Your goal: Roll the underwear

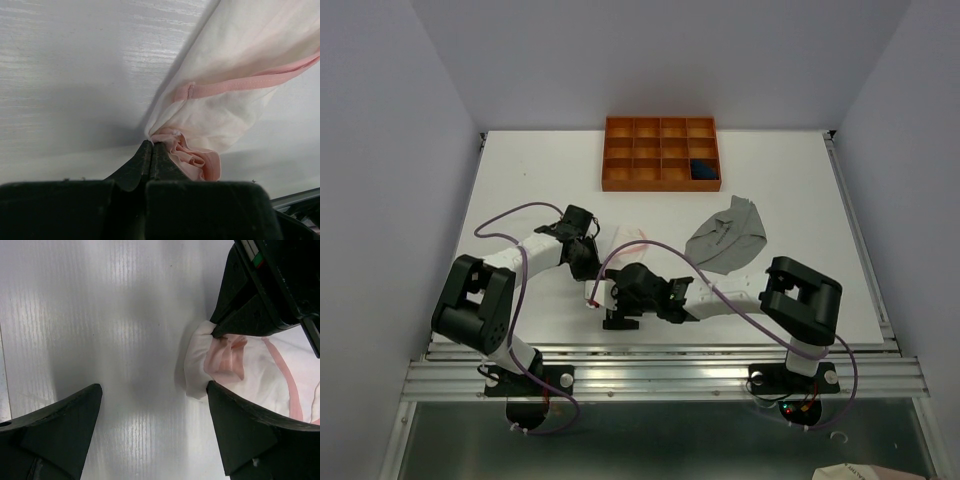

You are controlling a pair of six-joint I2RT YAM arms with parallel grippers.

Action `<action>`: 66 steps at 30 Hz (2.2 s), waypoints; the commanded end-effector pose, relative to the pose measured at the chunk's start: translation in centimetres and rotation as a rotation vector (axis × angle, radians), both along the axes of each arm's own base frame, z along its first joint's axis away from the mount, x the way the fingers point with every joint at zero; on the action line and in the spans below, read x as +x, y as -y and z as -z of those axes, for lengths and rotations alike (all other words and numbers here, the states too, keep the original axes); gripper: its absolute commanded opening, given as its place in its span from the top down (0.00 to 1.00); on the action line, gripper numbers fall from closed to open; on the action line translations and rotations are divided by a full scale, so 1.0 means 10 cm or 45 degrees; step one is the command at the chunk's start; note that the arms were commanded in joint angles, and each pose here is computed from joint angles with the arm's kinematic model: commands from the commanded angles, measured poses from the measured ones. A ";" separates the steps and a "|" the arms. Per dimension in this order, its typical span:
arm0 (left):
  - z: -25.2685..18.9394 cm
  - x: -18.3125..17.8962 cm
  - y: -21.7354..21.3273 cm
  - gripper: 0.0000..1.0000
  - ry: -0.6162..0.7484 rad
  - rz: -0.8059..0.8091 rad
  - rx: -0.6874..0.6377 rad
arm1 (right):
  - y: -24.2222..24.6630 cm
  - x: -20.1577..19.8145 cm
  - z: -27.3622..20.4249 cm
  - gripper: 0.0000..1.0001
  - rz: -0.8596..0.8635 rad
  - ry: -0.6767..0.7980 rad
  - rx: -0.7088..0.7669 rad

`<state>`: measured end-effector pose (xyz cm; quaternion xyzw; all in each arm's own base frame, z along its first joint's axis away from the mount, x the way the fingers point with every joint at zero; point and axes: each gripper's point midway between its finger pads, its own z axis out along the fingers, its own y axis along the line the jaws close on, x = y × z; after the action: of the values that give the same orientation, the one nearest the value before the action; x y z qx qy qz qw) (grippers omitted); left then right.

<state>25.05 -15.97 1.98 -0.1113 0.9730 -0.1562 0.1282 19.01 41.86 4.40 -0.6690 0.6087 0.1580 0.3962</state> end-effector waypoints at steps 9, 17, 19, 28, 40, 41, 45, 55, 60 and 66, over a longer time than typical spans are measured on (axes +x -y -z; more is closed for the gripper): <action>0.25 -0.25 -0.20 1.00 -0.149 0.010 0.141 | -0.05 0.03 -0.63 0.00 0.019 0.020 0.100; 0.24 -0.25 -0.20 1.00 -0.146 0.012 0.143 | -0.17 -0.04 -0.62 0.00 -0.069 -0.004 0.114; 0.24 -0.25 -0.20 1.00 -0.148 0.013 0.139 | -0.19 -0.02 -0.58 0.00 -0.075 0.006 0.100; 0.25 -0.27 -0.21 1.00 -0.159 0.013 0.144 | -0.29 -0.01 -0.31 0.02 -0.140 -0.060 0.052; 0.27 -0.27 -0.22 1.00 -0.171 0.012 0.154 | -0.05 0.31 -0.09 0.09 -0.010 -0.127 0.021; 0.27 -0.27 -0.22 1.00 -0.167 0.014 0.154 | -0.02 0.34 -0.06 0.10 0.000 -0.140 0.015; 0.28 -0.27 -0.22 1.00 -0.175 0.013 0.161 | -0.02 0.27 0.00 0.15 -0.028 -0.181 0.014; 0.29 -0.27 -0.23 1.00 -0.178 0.011 0.163 | -0.03 0.38 -0.07 0.14 0.032 -0.124 0.043; 0.31 -0.28 -0.23 1.00 -0.182 0.013 0.164 | -0.11 0.35 -0.36 0.12 -0.007 -0.100 0.148; 0.31 -0.28 -0.22 1.00 -0.184 0.014 0.163 | -0.13 0.19 -0.48 0.09 -0.090 -0.167 0.182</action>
<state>25.11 -16.00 1.87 -0.1127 0.9751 -0.1506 0.1175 21.75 41.77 5.78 -0.6527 0.6254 0.2157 0.3692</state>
